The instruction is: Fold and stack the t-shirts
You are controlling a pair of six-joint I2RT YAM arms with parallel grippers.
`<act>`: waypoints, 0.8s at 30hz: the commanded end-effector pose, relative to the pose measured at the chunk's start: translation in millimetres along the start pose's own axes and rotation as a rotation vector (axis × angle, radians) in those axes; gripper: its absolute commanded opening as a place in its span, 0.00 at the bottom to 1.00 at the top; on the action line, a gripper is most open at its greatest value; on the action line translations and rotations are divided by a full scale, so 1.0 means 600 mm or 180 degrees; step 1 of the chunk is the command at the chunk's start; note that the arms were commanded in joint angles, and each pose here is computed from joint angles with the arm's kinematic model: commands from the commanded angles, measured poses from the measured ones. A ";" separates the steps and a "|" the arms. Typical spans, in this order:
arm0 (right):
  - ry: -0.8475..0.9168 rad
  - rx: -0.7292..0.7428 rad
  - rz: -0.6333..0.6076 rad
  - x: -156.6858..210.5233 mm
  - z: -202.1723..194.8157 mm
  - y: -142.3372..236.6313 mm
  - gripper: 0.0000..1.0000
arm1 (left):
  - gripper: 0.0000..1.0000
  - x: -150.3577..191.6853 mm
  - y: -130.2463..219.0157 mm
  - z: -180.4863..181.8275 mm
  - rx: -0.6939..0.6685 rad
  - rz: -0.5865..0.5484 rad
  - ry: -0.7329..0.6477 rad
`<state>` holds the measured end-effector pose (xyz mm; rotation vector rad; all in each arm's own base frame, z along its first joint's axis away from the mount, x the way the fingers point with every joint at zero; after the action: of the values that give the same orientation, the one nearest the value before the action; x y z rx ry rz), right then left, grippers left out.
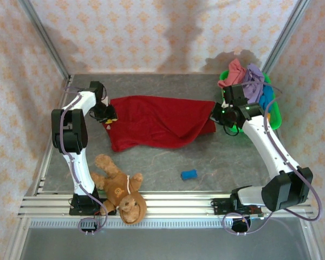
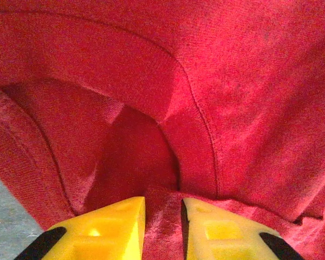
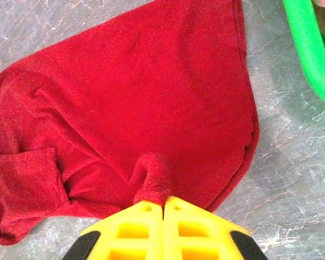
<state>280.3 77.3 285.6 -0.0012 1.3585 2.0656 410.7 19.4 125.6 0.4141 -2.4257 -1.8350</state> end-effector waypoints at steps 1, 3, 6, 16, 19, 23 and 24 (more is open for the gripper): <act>0.0008 0.0000 -0.0088 -0.013 0.005 0.008 0.00 | 0.25 0.007 -0.006 0.007 0.0025 0.0078 -0.0020; 0.0018 0.0014 -0.0108 -0.017 0.005 0.011 0.00 | 0.25 0.009 -0.005 0.009 -0.0042 0.0078 -0.0040; 0.0056 0.0049 -0.0118 -0.022 0.005 0.017 0.00 | 0.20 0.011 -0.001 0.008 -0.0031 0.0039 -0.0060; 0.0118 -0.0009 -0.0217 -0.027 0.013 0.045 0.00 | 0.00 0.011 0.054 -0.009 0.0092 -0.0318 -0.0077; 0.0132 -0.0029 -0.0186 -0.026 0.014 0.047 0.00 | 0.00 0.017 0.081 -0.018 0.0146 -0.0495 -0.0067; 0.0146 -0.0041 -0.0202 -0.023 0.012 0.051 0.00 | 0.00 0.023 0.093 -0.018 0.0123 -0.0564 -0.0061; 0.0145 -0.0049 -0.0195 -0.022 0.012 0.050 0.00 | 0.02 0.025 0.092 -0.017 0.0099 -0.0553 -0.0059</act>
<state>284.4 73.3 302.5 -0.0469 1.3740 2.0549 392.2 17.1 177.3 0.5935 -2.5144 -1.8788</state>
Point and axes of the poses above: each hand's point on the last joint's axis, 136 mm out from that joint toward the fingers, its own y axis back along the fingers, its own z axis along the line the jaws close on, x = y × z, the point moved 9 cm from there along y, back along the fingers, and after that the axes turned 8 degrees about -y, right-handed, at the moved point
